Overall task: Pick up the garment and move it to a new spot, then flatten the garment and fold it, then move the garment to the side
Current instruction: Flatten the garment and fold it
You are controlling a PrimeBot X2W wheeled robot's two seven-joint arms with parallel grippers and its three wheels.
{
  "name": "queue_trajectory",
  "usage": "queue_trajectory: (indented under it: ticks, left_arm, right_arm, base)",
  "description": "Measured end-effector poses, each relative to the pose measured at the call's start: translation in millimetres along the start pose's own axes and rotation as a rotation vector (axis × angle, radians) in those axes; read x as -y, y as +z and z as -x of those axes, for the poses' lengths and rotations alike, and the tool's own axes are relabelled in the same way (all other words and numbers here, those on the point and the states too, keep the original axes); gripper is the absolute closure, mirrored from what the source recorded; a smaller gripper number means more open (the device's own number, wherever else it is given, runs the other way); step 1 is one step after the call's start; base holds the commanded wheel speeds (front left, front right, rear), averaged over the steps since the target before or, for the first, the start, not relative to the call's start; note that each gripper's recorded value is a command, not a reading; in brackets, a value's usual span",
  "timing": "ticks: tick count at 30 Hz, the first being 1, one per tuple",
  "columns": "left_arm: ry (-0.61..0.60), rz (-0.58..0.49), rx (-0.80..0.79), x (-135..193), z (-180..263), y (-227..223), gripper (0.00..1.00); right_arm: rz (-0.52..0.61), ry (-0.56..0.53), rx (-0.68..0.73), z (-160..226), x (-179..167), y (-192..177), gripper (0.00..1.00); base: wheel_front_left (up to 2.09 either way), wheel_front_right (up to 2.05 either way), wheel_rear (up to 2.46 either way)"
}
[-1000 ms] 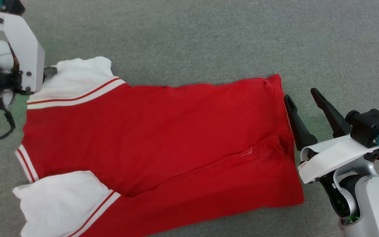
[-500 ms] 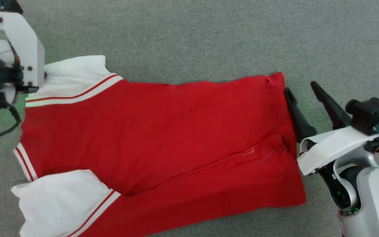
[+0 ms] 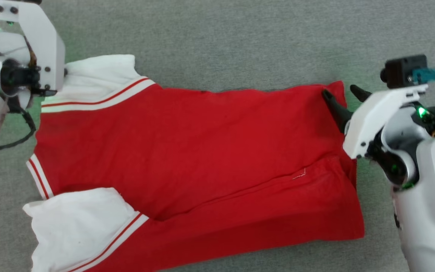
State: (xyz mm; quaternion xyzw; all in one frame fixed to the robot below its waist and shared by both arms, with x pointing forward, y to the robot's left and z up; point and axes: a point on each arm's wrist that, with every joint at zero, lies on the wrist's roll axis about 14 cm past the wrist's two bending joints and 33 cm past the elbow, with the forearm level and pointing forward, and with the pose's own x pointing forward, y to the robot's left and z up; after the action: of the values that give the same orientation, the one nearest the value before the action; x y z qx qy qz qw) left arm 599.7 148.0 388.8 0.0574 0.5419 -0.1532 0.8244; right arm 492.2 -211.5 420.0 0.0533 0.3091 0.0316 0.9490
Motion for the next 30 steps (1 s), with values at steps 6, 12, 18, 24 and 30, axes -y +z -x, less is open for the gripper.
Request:
queue_trajectory:
  ticks: [6,12,18,24,30]
  left_arm:
    - [-0.007,-0.001,0.013,0,-1,2,1.00]
    - [-0.011,0.000,0.025,-1,0,2,1.00]
    - [-0.012,0.004,0.082,-1,8,8,1.00]
    - [-0.015,-0.013,0.150,-1,32,17,1.00]
    - [-0.022,-0.054,0.242,2,72,29,1.00]
  right_arm:
    - [-0.034,0.027,-0.179,-22,-6,-13,0.00]
    - [-0.036,0.044,-0.313,-29,-9,-17,1.00]
    - [-0.023,0.039,-0.316,-29,-10,-10,1.00]
    - [0.027,0.048,-0.231,-21,-12,8,1.00]
    - [0.080,0.071,-0.176,-4,-15,15,1.00]
  base:
    - [0.00,0.00,0.00]
    - [0.00,0.00,0.00]
    - [0.00,0.00,0.00]
    - [0.00,0.00,0.00]
    - [0.00,0.00,0.00]
